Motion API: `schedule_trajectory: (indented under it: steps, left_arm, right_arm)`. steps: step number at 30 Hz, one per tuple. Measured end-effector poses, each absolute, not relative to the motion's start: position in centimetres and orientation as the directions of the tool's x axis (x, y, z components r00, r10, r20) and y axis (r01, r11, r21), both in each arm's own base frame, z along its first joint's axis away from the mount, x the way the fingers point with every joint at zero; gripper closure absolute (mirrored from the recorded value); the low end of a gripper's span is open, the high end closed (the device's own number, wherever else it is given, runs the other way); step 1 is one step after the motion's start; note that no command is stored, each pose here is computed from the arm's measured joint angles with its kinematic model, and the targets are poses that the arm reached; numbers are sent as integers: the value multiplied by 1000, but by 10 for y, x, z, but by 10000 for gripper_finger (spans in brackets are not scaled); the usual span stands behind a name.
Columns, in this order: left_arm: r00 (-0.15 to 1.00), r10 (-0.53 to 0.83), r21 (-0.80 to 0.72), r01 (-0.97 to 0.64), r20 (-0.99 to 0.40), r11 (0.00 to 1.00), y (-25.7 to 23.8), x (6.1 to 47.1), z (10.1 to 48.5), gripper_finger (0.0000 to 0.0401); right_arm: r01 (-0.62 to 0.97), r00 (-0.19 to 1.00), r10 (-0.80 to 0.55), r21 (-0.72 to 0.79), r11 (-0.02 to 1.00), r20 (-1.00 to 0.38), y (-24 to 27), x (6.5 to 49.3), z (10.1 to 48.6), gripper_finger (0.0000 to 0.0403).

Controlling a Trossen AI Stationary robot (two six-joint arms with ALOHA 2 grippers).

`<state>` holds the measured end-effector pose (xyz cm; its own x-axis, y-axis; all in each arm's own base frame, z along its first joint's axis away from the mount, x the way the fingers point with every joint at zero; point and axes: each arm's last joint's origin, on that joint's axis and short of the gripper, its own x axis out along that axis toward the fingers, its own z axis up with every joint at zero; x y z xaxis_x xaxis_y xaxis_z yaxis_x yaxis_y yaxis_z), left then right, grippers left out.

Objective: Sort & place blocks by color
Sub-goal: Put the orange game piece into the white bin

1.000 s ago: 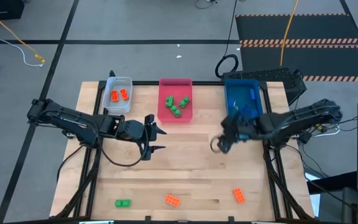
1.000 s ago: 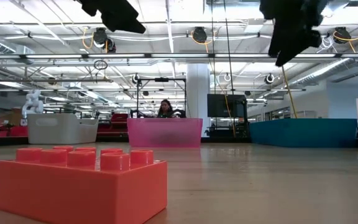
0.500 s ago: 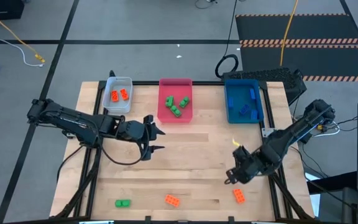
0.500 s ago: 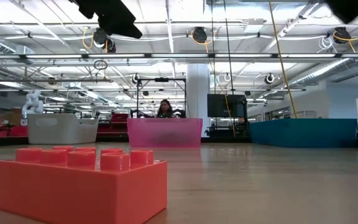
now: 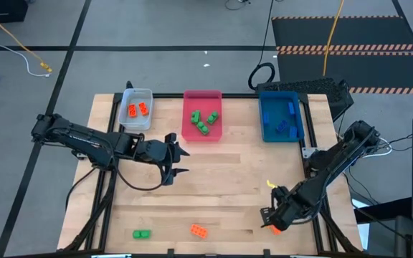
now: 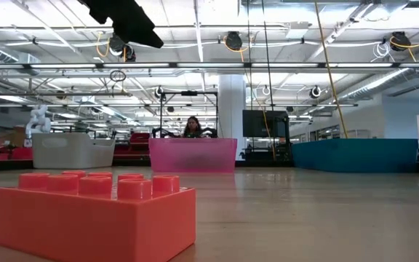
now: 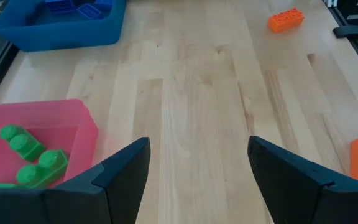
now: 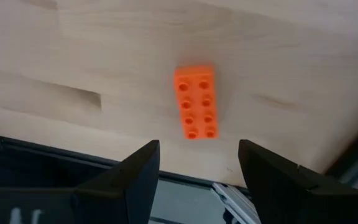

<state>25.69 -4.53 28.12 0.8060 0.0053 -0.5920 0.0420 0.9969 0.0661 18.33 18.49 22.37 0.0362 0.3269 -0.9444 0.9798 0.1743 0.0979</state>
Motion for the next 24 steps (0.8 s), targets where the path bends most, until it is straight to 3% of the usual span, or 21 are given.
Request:
schedule_trajectory:
  steps: [13,24]
  left_arm:
    - [807,5,67,43,-591,997,-45,257,281,128]
    - [807,5,58,37,-590,998,-45,257,281,128]
  right_arm:
    - [944,0,304,101,315,-953,204,186,202,190]
    - [954,-6,302,85,288,-953,214,178,200,190]
